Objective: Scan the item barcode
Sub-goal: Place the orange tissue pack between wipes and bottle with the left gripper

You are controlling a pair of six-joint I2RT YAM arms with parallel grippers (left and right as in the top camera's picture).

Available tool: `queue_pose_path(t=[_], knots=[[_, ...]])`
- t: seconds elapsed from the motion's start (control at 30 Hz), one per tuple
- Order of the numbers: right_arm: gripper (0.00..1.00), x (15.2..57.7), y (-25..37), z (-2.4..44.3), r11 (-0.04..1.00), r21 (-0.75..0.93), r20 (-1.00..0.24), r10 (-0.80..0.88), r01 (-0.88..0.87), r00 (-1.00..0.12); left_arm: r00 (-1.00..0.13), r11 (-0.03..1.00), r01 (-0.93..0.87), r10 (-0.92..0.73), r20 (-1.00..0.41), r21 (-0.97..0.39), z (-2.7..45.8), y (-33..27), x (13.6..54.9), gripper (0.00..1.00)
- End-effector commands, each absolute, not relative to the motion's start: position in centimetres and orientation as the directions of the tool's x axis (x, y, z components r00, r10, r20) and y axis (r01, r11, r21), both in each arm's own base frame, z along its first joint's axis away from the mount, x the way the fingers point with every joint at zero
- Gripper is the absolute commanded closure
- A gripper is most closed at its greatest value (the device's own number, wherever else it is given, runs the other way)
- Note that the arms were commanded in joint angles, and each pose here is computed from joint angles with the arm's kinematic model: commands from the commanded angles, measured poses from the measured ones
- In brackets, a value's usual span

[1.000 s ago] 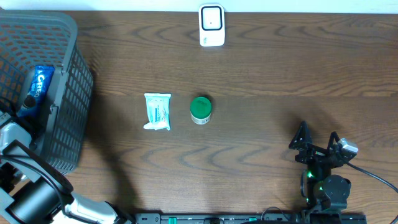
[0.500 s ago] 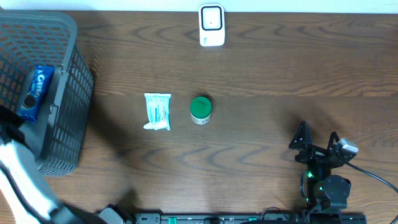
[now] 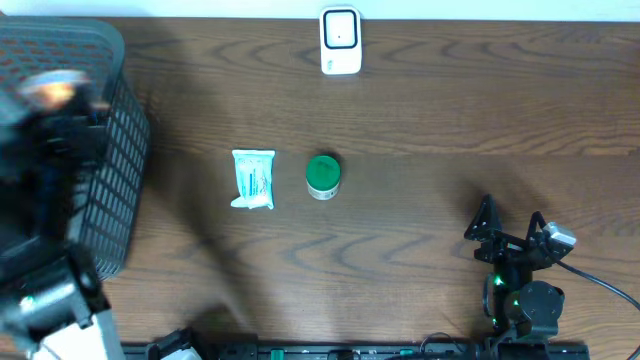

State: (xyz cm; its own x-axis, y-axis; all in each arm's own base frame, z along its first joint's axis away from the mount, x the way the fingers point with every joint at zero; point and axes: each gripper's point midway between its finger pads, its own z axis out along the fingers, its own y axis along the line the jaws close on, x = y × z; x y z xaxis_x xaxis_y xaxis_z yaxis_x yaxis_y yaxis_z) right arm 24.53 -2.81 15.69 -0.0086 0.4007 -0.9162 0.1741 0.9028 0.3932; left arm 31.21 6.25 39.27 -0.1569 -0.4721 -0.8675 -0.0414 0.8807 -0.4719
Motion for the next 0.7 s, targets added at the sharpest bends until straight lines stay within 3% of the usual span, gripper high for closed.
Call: queue_pose_path(t=[0.0, 0.2, 0.33, 0.67], knots=[[0.01, 24.5, -2.7, 15.5, 0.907, 0.383, -0.920, 0.391, 0.176, -0.013, -0.336, 0.840, 0.088, -0.481, -0.810, -0.535, 36.7, 0.6, 32.8, 0.43], [0.01, 24.5, -2.7, 15.5, 0.907, 0.383, -0.920, 0.391, 0.176, -0.013, -0.616, 0.871, -0.014, -0.394, -0.682, -0.491, 27.4, -5.6, 35.5, 0.43], [0.01, 24.5, -2.7, 15.5, 0.907, 0.383, -0.920, 0.391, 0.176, -0.013, -0.797, 0.894, 0.009, -0.264, -0.543, -0.449, 20.1, -11.3, 36.1, 0.43], [0.01, 24.5, -2.7, 15.5, 0.907, 0.383, -0.920, 0.391, 0.176, -0.013, -0.935, 0.947, -0.041, -0.149, -0.321, -0.319, 6.2, -15.9, 37.2, 0.43]])
